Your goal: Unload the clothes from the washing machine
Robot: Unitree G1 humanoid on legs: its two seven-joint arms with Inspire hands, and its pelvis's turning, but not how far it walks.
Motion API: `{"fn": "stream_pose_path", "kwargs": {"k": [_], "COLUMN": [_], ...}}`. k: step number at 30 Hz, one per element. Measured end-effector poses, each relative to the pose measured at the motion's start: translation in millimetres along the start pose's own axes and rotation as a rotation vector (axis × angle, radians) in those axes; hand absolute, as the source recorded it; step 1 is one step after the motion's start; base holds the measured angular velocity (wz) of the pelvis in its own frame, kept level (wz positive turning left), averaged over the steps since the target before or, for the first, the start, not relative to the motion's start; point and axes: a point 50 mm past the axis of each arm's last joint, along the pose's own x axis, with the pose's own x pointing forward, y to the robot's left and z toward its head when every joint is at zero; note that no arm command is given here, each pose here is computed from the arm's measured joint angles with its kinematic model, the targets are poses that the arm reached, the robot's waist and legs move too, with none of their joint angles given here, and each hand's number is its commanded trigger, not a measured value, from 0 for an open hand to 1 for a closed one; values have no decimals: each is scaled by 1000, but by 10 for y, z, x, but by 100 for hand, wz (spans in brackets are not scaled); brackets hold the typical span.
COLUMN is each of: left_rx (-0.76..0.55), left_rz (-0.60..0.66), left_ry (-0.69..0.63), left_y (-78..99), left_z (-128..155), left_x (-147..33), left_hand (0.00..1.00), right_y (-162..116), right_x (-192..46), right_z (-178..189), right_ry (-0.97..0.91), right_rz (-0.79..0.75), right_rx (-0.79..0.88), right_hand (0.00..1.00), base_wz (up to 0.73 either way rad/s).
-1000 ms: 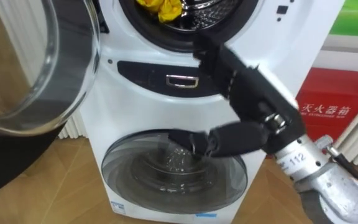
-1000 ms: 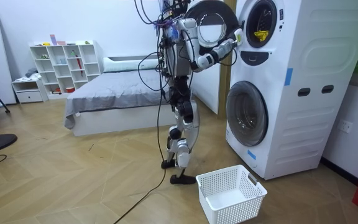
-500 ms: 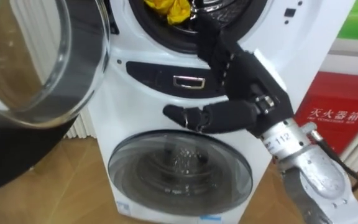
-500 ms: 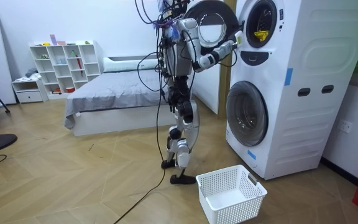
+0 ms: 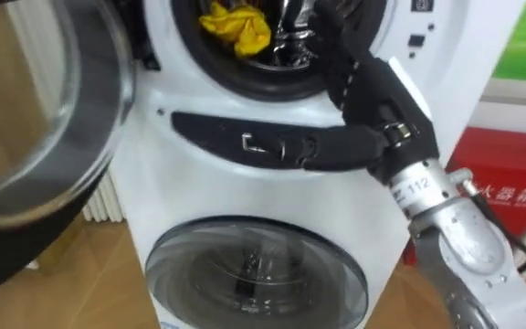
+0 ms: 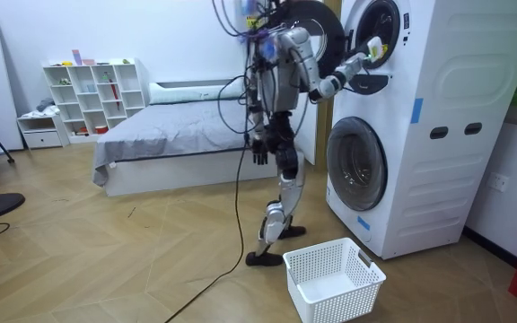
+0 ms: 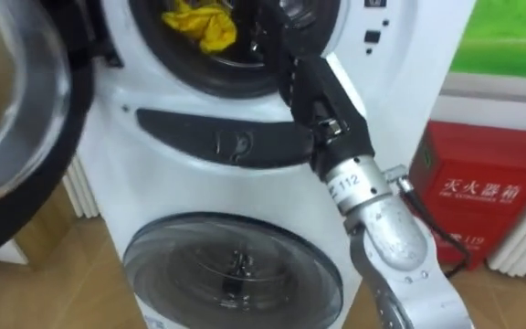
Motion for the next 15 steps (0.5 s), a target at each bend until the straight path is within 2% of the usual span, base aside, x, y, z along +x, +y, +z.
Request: {"fn": "stream_pose_path", "kwargs": {"k": [4,7,9,11,15], "left_rx": [-16,-53,-53,-46,-60], "left_rz": [8,32,69,89,121], "left_ry": [-29,-44,-72,-94,-160], "left_y": [60,162,284,327,407], "left_z": [138,243,390,468,653], "left_x": [19,35,45,44,28], "left_hand": [0,0,0,0,0], "right_y": [13,58,76,82,121], "right_x": [-61,-212,-350,-415,-377], "right_z": [182,167,150,117,100], "right_ry": [-90,-89,-95,-88,-61], "right_rz": [16,66,71,77,135], "right_rx": [-29,-1,-14,-21,-42], "right_hand": [0,0,0,0,0], "base_wz": [2,-40,5,-17,-40]}}
